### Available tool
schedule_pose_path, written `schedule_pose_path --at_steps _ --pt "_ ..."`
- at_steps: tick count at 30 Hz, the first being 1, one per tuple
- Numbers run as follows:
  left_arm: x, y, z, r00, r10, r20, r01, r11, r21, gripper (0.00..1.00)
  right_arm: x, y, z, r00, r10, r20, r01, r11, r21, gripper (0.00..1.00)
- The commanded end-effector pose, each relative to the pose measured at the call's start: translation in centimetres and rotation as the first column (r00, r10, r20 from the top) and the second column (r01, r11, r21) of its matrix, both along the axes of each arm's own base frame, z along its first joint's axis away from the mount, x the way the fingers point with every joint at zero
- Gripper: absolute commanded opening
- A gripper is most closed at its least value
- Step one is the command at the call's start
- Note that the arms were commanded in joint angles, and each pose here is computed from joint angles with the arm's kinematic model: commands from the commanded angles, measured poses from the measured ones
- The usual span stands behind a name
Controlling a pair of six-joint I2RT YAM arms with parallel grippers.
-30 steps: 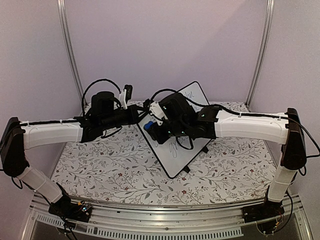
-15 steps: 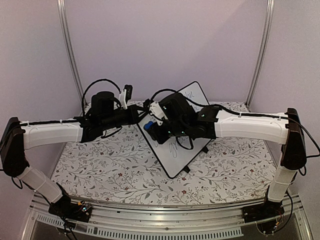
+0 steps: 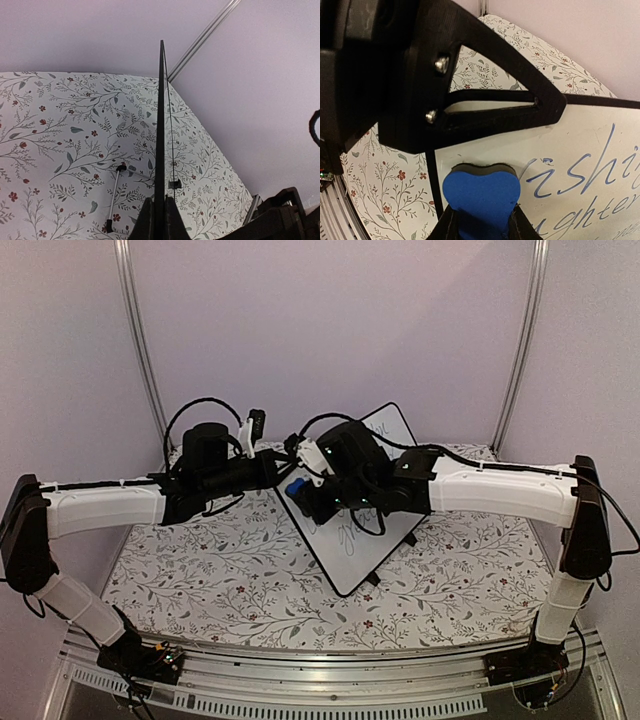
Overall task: Erase the whiteboard
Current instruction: Erase the whiteboard at the center of the board.
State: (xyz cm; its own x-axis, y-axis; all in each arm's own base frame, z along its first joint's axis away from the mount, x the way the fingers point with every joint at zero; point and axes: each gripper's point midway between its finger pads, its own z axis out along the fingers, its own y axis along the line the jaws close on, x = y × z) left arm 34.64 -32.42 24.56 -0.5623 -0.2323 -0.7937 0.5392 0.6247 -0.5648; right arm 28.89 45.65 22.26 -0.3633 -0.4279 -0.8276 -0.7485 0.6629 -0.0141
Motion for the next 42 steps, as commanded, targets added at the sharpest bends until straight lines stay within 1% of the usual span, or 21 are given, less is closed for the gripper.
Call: schedule_pose_path --at_steps 1,6,11,18,24,30,33,37,42 --pt "-1.7 -1.1 -2.3 0.997 -0.070 -0.039 0.073 0.996 0.059 0.00 0.6 0.7 0.9 0.999 0.004 0.034 -0.004 1.000 -0.006 0.18" --pt "-1.7 -1.1 -2.0 0.996 -0.076 -0.036 0.077 0.996 0.053 0.00 0.5 0.5 0.0 1.000 0.004 0.027 -0.004 1.000 -0.027 0.18" --pt "-1.8 -1.0 -1.6 0.997 -0.073 -0.026 0.074 0.996 0.048 0.00 -0.3 -0.3 -2.0 1.000 0.002 -0.020 -0.003 0.999 -0.038 0.18" --pt "-1.9 -1.0 -1.4 0.997 -0.071 -0.022 0.072 0.996 0.045 0.00 -1.0 -1.3 -2.2 0.999 -0.007 -0.038 0.006 1.000 -0.031 0.18" --pt "-2.0 -1.1 -1.4 0.997 -0.077 -0.026 0.078 0.996 0.043 0.00 -0.5 -1.2 -1.4 1.000 -0.021 -0.012 0.021 1.000 -0.023 0.18" --pt "-2.1 -1.1 -1.1 0.996 -0.082 -0.023 0.083 0.996 0.036 0.00 1.3 -0.2 1.1 0.996 -0.046 0.072 0.047 0.999 -0.018 0.19" --pt "-2.1 -1.1 -1.2 0.996 -0.082 -0.025 0.083 0.996 0.035 0.00 1.8 0.0 1.3 0.994 -0.043 0.098 0.047 0.998 -0.031 0.19" --pt "-2.2 -1.3 -1.3 0.996 -0.089 -0.031 0.090 0.995 0.030 0.00 1.3 0.3 -0.1 0.997 -0.007 0.073 0.011 0.998 -0.058 0.19" --pt "-2.3 -1.3 -1.3 0.995 -0.094 -0.036 0.095 0.995 0.027 0.00 0.1 -0.8 -3.4 1.000 0.000 0.003 0.001 0.996 -0.089 0.19"
